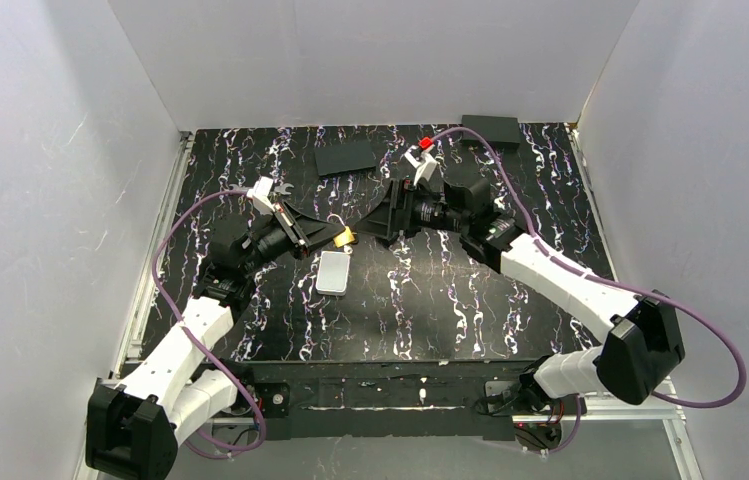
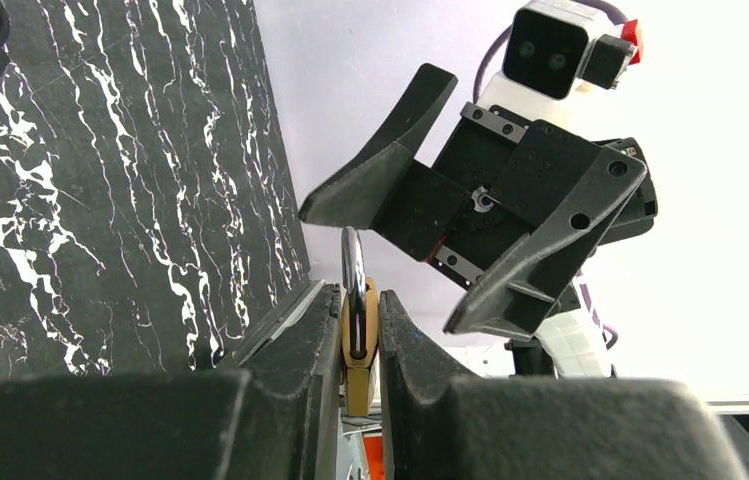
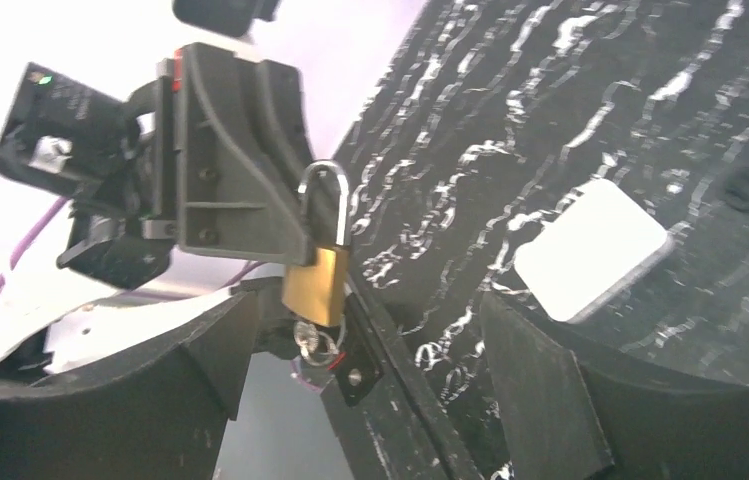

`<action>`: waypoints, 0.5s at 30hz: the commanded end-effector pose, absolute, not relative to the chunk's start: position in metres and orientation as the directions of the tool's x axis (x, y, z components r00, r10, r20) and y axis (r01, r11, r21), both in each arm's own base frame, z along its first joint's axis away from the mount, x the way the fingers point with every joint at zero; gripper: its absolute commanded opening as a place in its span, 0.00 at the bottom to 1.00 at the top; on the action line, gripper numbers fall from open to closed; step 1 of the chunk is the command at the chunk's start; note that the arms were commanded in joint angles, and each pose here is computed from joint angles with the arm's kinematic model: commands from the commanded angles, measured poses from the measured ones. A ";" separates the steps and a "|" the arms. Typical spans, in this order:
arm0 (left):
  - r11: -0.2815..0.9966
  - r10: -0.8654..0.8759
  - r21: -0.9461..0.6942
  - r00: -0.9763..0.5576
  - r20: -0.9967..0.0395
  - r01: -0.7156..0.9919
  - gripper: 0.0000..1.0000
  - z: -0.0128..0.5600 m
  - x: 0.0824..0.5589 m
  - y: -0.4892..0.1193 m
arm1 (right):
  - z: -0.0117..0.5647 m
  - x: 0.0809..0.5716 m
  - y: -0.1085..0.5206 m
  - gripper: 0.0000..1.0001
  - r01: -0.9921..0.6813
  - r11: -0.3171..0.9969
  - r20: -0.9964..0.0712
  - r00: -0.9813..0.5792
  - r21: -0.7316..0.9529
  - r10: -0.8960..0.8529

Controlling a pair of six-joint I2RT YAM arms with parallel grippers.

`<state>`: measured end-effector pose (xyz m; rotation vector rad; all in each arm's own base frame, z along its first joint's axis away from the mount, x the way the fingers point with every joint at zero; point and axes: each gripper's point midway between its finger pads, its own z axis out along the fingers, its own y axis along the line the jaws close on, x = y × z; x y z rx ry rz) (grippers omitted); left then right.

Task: Unlock with the key

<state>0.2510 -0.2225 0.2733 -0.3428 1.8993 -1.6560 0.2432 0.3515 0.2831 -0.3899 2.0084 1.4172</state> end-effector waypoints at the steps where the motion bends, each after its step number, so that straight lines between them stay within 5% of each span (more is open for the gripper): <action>1: 0.153 -0.530 -0.942 -0.780 -0.333 0.299 0.00 0.308 0.243 -0.225 | 0.308 0.224 0.369 0.87 -0.631 0.171 -0.650 -0.754 0.757 0.096; 15: 0.148 -0.544 -0.941 -0.770 -0.335 0.304 0.00 0.312 0.246 -0.225 | 0.307 0.211 0.384 0.69 -0.620 0.074 -0.624 -0.779 0.782 0.061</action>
